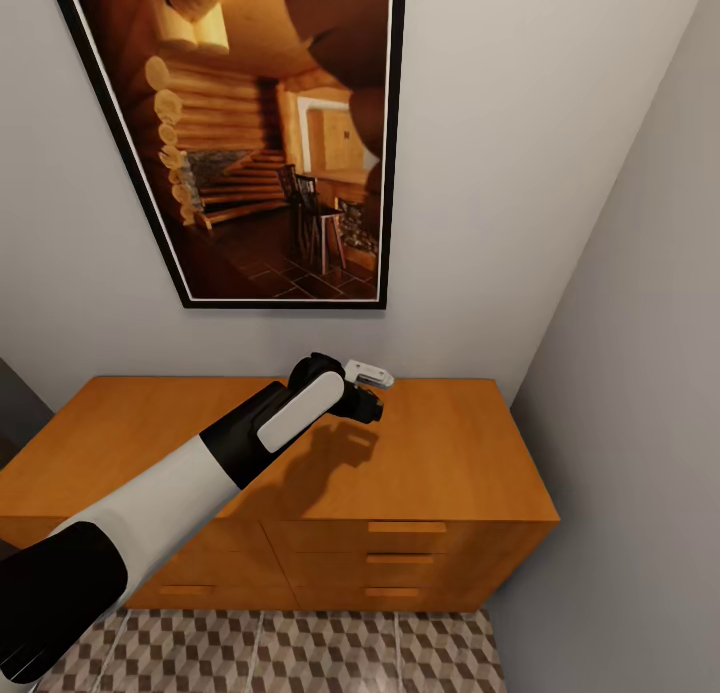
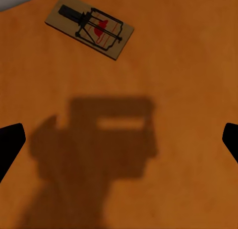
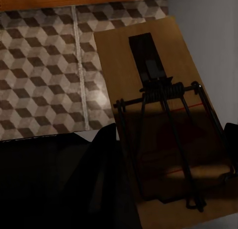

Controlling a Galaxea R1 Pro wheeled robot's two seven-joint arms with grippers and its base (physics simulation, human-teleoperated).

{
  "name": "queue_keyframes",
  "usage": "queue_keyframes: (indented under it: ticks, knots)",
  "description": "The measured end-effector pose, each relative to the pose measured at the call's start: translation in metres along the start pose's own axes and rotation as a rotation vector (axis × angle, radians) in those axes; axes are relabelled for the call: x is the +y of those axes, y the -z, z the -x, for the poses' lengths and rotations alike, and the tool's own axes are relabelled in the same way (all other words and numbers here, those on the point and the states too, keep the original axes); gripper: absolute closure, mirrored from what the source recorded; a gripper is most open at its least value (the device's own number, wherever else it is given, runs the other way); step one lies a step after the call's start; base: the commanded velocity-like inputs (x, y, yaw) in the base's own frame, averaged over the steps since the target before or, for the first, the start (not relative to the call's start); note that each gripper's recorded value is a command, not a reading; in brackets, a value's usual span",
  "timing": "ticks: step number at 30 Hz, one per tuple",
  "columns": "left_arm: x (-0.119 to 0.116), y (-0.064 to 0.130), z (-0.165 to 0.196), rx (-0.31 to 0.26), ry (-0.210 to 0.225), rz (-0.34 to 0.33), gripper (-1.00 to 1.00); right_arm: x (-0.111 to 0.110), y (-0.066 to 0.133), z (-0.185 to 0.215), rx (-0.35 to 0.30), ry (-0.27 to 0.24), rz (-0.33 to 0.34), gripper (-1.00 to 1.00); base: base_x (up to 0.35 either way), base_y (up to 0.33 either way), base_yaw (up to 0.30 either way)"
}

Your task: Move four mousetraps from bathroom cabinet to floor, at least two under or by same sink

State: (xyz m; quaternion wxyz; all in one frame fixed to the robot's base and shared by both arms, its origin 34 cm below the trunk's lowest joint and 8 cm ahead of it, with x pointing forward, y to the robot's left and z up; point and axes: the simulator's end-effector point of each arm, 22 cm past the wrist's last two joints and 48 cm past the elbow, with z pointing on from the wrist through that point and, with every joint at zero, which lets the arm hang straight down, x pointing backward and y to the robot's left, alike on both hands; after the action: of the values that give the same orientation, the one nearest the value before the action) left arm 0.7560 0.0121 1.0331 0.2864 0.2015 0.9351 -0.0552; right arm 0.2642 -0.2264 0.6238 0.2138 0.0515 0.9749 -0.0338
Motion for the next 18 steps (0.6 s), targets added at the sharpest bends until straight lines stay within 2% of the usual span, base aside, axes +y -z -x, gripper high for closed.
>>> queue_keyframes:
  ticks: [18]
  knots:
    - [0.0020, -0.0022, -0.0026, 0.008, 0.003, 0.004, -1.00, -0.0007, -0.0001, 0.0000, 0.000, 0.001, -0.002, 1.00, 0.000, 0.000, 0.000]
